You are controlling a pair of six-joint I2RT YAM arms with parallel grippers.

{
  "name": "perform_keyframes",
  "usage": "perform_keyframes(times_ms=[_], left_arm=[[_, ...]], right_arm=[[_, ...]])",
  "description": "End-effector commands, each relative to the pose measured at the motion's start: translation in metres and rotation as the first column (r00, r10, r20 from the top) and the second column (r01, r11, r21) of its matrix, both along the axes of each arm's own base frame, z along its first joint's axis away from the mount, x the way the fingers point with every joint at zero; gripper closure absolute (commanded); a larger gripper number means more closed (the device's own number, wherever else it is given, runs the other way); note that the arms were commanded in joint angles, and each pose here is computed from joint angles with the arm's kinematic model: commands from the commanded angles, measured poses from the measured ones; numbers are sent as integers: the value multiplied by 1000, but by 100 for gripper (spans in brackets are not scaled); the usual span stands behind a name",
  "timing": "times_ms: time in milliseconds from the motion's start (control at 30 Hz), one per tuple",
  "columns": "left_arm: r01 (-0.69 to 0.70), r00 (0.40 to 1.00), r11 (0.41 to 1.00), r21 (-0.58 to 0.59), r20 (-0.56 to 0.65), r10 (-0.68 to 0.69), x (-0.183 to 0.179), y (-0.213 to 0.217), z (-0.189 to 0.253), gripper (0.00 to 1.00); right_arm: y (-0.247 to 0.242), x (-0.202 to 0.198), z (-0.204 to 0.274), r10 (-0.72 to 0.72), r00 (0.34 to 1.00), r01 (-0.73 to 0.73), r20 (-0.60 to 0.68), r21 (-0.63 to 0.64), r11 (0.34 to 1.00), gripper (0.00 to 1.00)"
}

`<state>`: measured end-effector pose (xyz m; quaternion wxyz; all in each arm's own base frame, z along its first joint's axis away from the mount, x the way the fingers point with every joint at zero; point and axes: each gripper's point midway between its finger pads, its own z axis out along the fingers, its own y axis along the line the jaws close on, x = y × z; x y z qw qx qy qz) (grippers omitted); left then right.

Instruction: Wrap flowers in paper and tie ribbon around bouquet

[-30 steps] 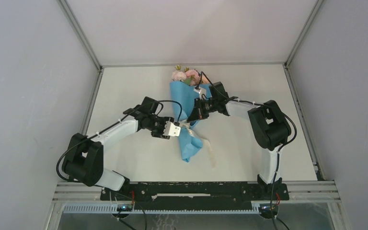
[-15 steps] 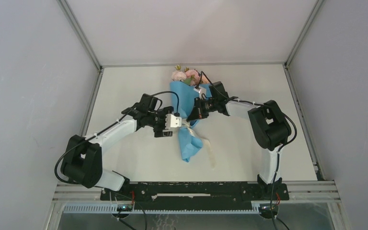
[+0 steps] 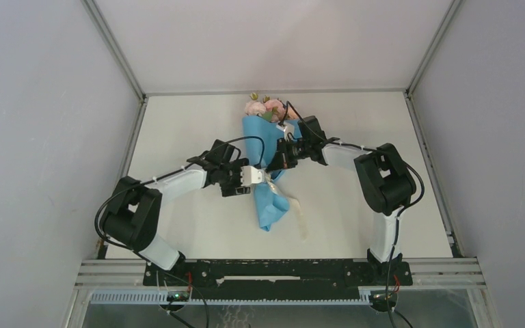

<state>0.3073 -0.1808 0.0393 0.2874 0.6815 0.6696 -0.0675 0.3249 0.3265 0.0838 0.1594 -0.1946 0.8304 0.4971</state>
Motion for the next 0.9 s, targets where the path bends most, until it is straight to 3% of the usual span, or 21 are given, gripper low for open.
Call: perform_keyframes(times_ms=[0,233,533,867], left_arm=[[36,999,998,51,23,-37,-3,7,-5,34],[31,996,995,98,84,-39,1,19,6,98],[-2,987,990,140,161,-21,9,38,13,100],[71,947,956,285,280,-154,36,74,2,100]], right_arm=[[8,13,45,-4,992,-4,126,63,998,100],[-10,18,48,-61,989,60,131,12,998,100],[-60,28,31,-240,964,251,114,-92,964,100],[-129,-3,-28,-398,917,387,32,-315,866,100]])
